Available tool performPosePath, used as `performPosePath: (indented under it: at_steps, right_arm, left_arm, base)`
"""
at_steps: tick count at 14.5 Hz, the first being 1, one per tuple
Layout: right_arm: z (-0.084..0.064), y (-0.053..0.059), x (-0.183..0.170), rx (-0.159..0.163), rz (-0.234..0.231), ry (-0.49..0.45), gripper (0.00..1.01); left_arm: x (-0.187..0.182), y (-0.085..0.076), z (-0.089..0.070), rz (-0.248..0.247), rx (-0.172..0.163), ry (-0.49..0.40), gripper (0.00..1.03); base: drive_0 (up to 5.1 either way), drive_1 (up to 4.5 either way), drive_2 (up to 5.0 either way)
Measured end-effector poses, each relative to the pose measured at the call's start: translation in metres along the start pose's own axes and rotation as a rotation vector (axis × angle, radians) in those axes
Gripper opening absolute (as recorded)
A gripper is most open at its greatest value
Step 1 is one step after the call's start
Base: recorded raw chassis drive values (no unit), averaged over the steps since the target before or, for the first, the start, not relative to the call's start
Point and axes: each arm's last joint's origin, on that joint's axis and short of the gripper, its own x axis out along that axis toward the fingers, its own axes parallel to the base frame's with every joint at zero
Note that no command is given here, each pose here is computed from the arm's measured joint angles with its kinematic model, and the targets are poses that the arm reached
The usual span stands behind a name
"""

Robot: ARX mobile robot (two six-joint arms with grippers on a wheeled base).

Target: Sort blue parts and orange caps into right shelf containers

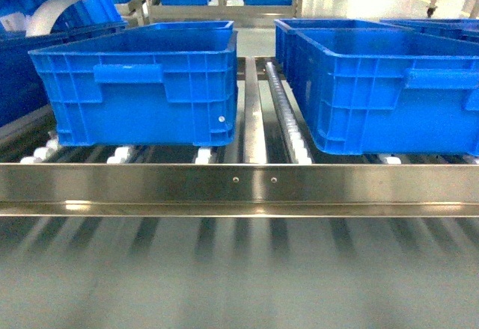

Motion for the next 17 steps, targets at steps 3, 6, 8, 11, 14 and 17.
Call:
performPosePath:
  at_steps: [3, 6, 8, 11, 14, 17]
  right_arm:
    - [0.0001, 0.0, 0.0, 0.0, 0.0, -0.001, 0.41]
    - [0.0001, 0.0, 0.0, 0.0, 0.0, -0.002, 0.41]
    - [0.0001, 0.0, 0.0, 0.0, 0.0, -0.002, 0.41]
    - [0.0001, 0.0, 0.0, 0.0, 0.0, -0.002, 0.41]
    - [0.0004, 0.0, 0.0, 0.0, 0.0, -0.005, 0.41]
    - [0.0003, 0.0, 0.0, 0.0, 0.0, -0.003, 0.41]
  left_arm:
    - [0.0, 0.0, 0.0, 0.0, 0.0, 0.0, 0.43]
    - [0.0, 0.0, 0.0001, 0.0, 0.0, -0.001, 0.43]
    - [0.0, 0.0, 0.0001, 0.0, 0.0, -0.001, 0.43]
    - [0.0, 0.0, 0.0001, 0.0, 0.0, -0.001, 0.43]
    - [0.0, 0.0, 0.0006, 0.0, 0.0, -0.006, 0.43]
    - [0.0, 0.0, 0.0001, 0.0, 0.0, -0.002, 0.43]
  base:
    - [0.0, 0.0, 0.0]
    - [0.0, 0.0, 0.0]
    - [0.0, 0.0, 0.0]
    - [0.0, 0.0, 0.0]
    - [0.0, 2.85, -2.7]
    - [0.1, 4.26, -4.1]
